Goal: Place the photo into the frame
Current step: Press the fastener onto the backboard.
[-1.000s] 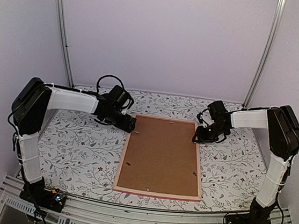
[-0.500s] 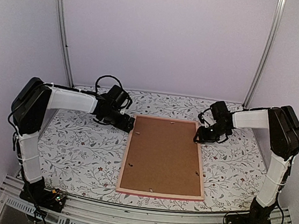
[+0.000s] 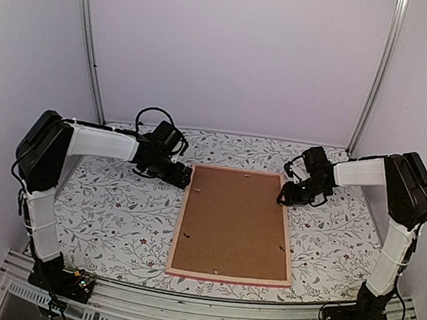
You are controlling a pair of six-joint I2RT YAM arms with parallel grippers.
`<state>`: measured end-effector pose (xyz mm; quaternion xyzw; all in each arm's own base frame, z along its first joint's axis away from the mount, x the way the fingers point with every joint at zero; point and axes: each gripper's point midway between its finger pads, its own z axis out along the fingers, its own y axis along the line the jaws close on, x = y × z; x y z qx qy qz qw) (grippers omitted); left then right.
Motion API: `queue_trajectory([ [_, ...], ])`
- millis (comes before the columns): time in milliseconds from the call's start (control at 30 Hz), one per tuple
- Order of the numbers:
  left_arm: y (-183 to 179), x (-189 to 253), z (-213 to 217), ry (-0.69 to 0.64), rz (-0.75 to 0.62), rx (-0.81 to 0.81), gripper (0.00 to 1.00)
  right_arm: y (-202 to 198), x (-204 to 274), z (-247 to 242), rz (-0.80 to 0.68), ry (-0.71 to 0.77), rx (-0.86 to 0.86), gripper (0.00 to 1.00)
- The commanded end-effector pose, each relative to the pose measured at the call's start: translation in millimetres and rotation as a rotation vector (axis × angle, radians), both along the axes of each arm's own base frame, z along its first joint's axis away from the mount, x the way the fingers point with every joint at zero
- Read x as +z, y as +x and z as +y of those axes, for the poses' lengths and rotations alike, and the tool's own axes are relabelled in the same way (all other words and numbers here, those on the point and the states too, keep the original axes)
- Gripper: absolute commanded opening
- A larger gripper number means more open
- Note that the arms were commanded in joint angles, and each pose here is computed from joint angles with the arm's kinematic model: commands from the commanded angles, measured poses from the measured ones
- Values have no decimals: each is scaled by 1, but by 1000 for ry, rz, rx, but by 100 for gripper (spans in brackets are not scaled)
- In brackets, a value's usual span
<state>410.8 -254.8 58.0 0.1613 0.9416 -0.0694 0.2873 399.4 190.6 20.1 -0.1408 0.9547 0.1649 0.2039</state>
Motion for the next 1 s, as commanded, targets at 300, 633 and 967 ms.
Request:
queue_trajectory([
  [300,-5,-12,4,-11,36,10,94,-24,-24,-27,97,-10,-31,35],
  [633,-4,-11,3,-15,33,7,94,-12,5,-27,82,150,-68,42],
  [967,0,-13,2,-10,36,2,94,-14,-6,-36,99,99,-84,42],
])
